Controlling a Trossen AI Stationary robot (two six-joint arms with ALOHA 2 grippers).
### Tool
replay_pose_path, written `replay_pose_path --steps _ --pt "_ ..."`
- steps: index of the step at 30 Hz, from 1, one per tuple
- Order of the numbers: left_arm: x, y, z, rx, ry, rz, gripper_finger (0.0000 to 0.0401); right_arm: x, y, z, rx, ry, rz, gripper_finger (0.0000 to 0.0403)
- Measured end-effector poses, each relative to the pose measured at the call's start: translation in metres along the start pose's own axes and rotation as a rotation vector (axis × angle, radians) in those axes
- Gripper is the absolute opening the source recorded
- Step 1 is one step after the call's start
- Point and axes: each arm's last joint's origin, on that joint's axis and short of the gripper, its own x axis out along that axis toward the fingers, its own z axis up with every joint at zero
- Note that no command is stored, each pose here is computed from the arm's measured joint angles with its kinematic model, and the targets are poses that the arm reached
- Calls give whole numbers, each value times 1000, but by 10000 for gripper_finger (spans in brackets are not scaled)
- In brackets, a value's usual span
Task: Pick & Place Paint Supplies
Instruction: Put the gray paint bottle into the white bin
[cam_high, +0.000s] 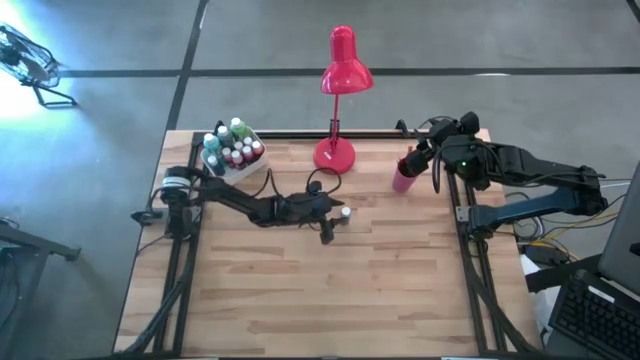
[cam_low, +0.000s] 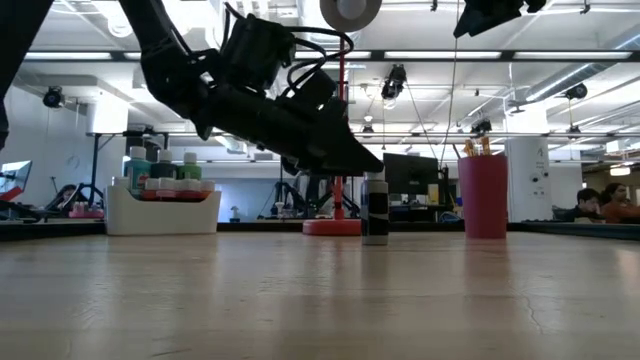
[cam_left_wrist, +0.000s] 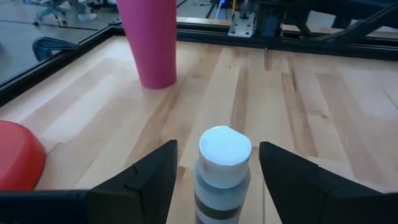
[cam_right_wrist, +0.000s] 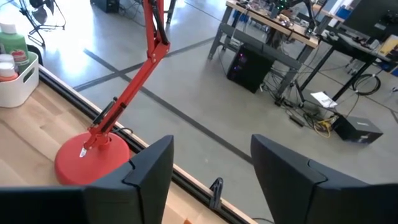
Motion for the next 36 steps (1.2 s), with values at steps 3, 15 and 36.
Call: replay_pose_path --steps 3,15,36 --pt "1 2 0 -5 3 -13 232 0 0 0 1 0 -1 214" --pt "3 6 5 -21 -10 -19 147 0 -1 1 -20 -8 -26 198" --pt "3 7 4 -20 -5 -18 109 0 -1 1 -21 -7 -26 139"
